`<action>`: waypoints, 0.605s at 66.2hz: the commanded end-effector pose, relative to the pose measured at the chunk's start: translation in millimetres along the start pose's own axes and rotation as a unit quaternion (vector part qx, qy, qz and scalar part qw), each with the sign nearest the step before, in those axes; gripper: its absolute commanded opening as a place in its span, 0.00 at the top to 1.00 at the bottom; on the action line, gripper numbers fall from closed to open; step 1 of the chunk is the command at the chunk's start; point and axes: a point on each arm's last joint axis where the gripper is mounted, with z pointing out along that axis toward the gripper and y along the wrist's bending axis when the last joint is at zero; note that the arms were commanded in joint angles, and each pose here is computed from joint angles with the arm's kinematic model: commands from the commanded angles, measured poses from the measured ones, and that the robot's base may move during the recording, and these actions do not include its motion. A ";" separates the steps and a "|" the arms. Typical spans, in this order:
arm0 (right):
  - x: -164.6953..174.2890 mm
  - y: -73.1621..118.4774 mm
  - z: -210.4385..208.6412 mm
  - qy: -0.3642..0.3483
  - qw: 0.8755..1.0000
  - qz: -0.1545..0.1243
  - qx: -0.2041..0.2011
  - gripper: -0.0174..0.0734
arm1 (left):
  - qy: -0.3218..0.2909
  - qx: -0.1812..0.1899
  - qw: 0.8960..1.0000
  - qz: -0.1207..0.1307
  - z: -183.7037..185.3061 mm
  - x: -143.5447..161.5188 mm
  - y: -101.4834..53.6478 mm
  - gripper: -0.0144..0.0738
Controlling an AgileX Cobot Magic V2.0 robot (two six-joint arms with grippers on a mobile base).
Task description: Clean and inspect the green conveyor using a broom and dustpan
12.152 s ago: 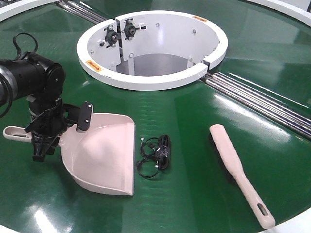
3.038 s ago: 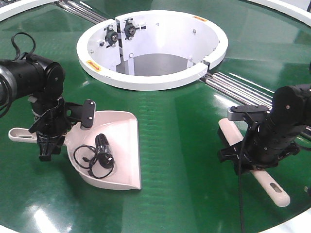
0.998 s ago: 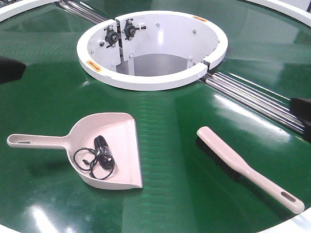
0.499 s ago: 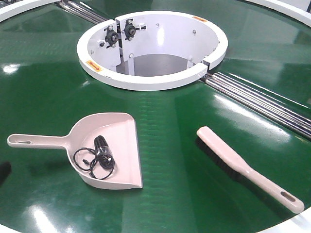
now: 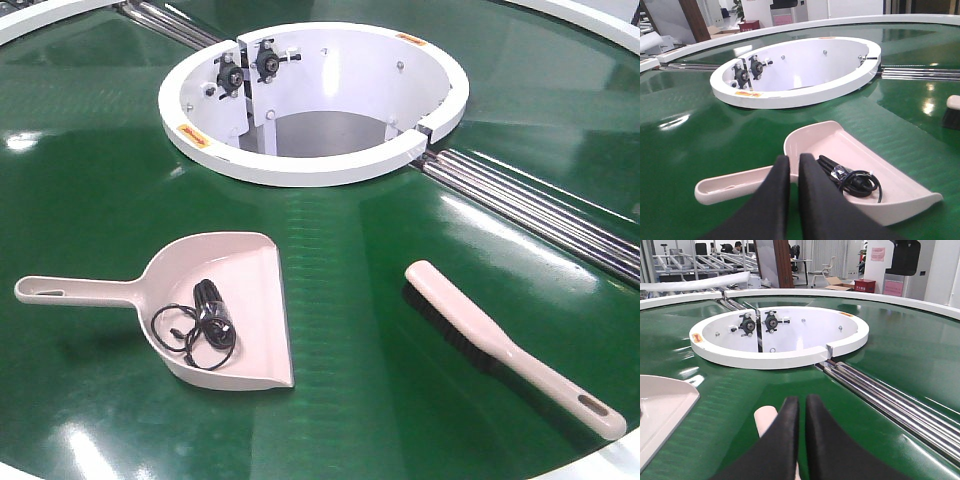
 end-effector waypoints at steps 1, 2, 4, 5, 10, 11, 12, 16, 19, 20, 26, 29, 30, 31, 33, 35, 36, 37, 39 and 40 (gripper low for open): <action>-15.7 -0.7 -1.1 -0.051 0.999 -0.003 0.004 0.82 | -0.061 -0.025 0.998 -0.011 -2.4 -20.3 6.2 0.85; -15.7 -0.7 -1.1 -0.051 0.999 -0.003 0.004 0.82 | -0.063 -0.026 0.998 -0.011 -2.5 -20.6 6.4 0.85; -15.7 -0.7 -1.1 -0.051 0.999 -0.003 0.004 0.82 | -0.066 -0.027 0.997 -0.011 -2.5 -21.1 6.6 0.85; -15.7 -0.7 -1.1 -0.051 0.999 -0.003 0.004 0.82 | -0.066 -0.027 0.997 -0.011 -2.5 -21.1 6.6 0.85; -15.7 -0.7 -1.1 -0.051 0.999 -0.003 0.004 0.82 | -0.066 -0.027 0.997 -0.011 -2.5 -21.1 6.6 0.85; -15.7 -0.7 -1.1 -0.051 0.999 -0.003 0.004 0.82 | -0.066 -0.027 0.997 -0.011 -2.5 -21.1 6.6 0.85; -15.7 -0.7 -1.1 -0.051 0.999 -0.003 0.004 0.82 | -0.066 -0.027 0.997 -0.011 -2.5 -21.1 6.6 0.85; -15.7 -0.7 -1.1 -0.051 0.999 -0.003 0.004 0.82 | -0.066 -0.027 0.997 -0.011 -2.5 -21.1 6.6 0.85; -15.4 -0.7 -1.1 -0.049 0.999 -0.003 0.004 0.82 | -0.066 -0.027 0.997 -0.011 -2.5 -21.1 6.6 0.85; -15.4 -0.7 -1.1 -0.049 0.999 -0.003 0.004 0.82 | -0.066 -0.027 0.997 -0.011 -2.5 -21.1 6.6 0.85; -15.4 -0.7 -1.1 -0.049 0.999 -0.003 0.004 0.82 | -0.065 -0.027 0.997 -0.011 -2.4 -20.6 6.5 0.84; -15.4 -0.7 -1.1 -0.049 0.999 -0.003 0.004 0.82 | -0.065 -0.027 0.997 -0.011 -2.4 -20.6 6.5 0.84; -15.4 -0.7 -1.1 -0.049 0.999 -0.003 0.004 0.82 | -0.065 -0.027 0.997 -0.011 -2.4 -20.6 6.5 0.84; -15.4 -0.7 -1.1 -0.049 0.999 -0.003 0.004 0.82 | -0.065 -0.027 0.997 -0.011 -2.4 -20.6 6.5 0.84; -15.4 -0.7 -1.1 -0.049 0.999 -0.003 0.004 0.82 | -0.065 -0.027 0.997 -0.011 -2.4 -20.6 6.5 0.84; -15.4 -0.7 -1.1 -0.049 0.999 -0.003 0.004 0.82 | -0.065 -0.027 0.997 -0.011 -2.4 -20.6 6.5 0.84; -15.4 -0.7 -1.1 -0.049 0.999 -0.003 0.004 0.82 | -0.065 -0.027 0.997 -0.011 -2.4 -20.6 6.5 0.84; -15.4 -0.7 -1.1 -0.049 0.999 -0.003 0.004 0.82 | -0.065 -0.027 0.997 -0.011 -2.4 -20.6 6.5 0.84; -15.4 -0.7 -1.1 -0.049 0.999 -0.003 0.004 0.82 | -0.065 -0.027 0.997 -0.011 -2.4 -20.6 6.5 0.84; -15.4 -0.7 -1.1 -0.049 0.999 -0.003 0.004 0.82 | -0.065 -0.027 0.997 -0.011 -2.4 -20.6 6.5 0.84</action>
